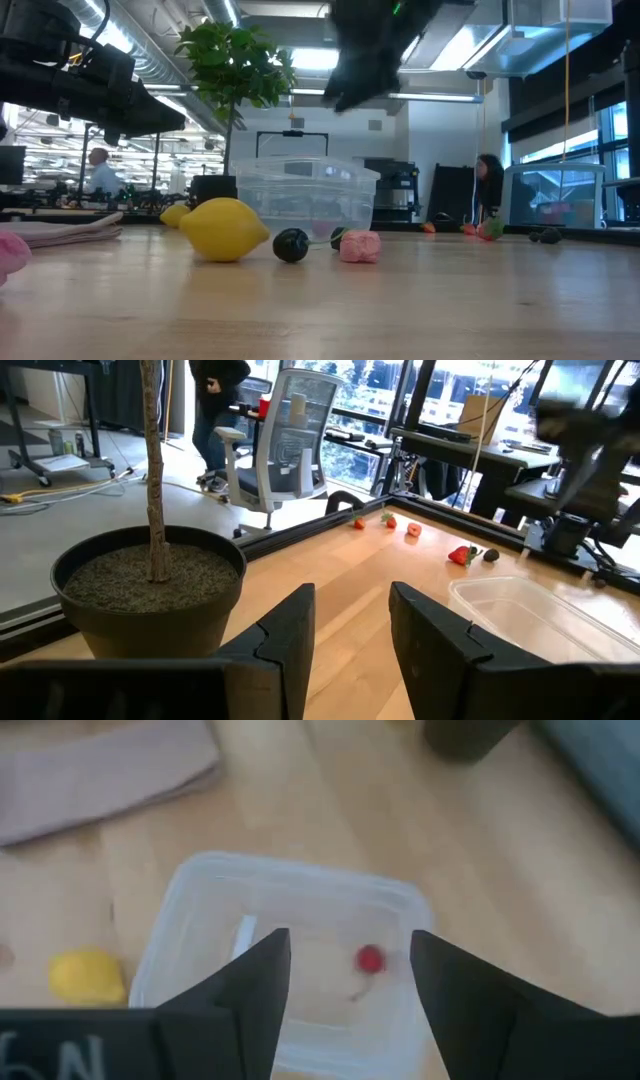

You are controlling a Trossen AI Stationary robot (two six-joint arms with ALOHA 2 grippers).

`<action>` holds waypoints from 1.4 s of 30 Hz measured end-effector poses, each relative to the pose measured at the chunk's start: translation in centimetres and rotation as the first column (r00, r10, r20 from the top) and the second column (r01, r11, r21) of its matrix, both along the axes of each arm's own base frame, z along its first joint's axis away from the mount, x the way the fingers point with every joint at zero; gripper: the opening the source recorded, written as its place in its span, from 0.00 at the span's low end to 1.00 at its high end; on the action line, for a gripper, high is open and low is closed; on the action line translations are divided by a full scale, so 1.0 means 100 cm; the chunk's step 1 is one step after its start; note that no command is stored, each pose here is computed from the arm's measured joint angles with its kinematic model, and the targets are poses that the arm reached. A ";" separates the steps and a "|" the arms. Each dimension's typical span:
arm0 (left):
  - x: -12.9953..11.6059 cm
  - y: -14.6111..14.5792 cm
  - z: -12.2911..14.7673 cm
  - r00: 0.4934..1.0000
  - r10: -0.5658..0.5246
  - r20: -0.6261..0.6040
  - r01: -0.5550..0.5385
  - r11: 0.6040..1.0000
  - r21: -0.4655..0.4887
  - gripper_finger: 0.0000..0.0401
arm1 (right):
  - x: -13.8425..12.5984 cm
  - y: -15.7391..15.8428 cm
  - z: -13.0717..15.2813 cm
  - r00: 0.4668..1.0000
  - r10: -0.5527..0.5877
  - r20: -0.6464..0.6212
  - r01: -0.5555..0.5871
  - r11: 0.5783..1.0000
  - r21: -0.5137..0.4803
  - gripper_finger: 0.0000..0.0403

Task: Pick and placing Produce into tupperware
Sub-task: Put the left blackberry into the transparent bin

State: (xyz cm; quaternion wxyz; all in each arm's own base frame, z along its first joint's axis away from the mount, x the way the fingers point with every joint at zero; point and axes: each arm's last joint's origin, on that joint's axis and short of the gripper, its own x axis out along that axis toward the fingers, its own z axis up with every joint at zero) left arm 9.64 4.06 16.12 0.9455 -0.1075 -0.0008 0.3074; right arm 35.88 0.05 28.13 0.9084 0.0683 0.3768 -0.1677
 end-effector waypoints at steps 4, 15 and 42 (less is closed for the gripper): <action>0.000 0.000 0.000 1.000 0.000 0.001 0.000 1.000 0.000 0.31 | -0.021 0.033 0.012 0.998 -0.033 0.055 0.041 0.989 -0.145 0.52; 0.000 0.000 0.000 1.000 -0.010 0.004 0.010 1.000 -0.006 0.31 | -0.057 0.080 -0.045 0.996 -0.010 0.089 0.013 0.999 -0.032 0.52; 0.000 0.000 0.000 1.000 -0.011 0.003 0.011 1.000 -0.007 0.31 | -0.057 0.112 -0.165 0.975 0.145 0.170 -0.135 0.989 -0.067 0.52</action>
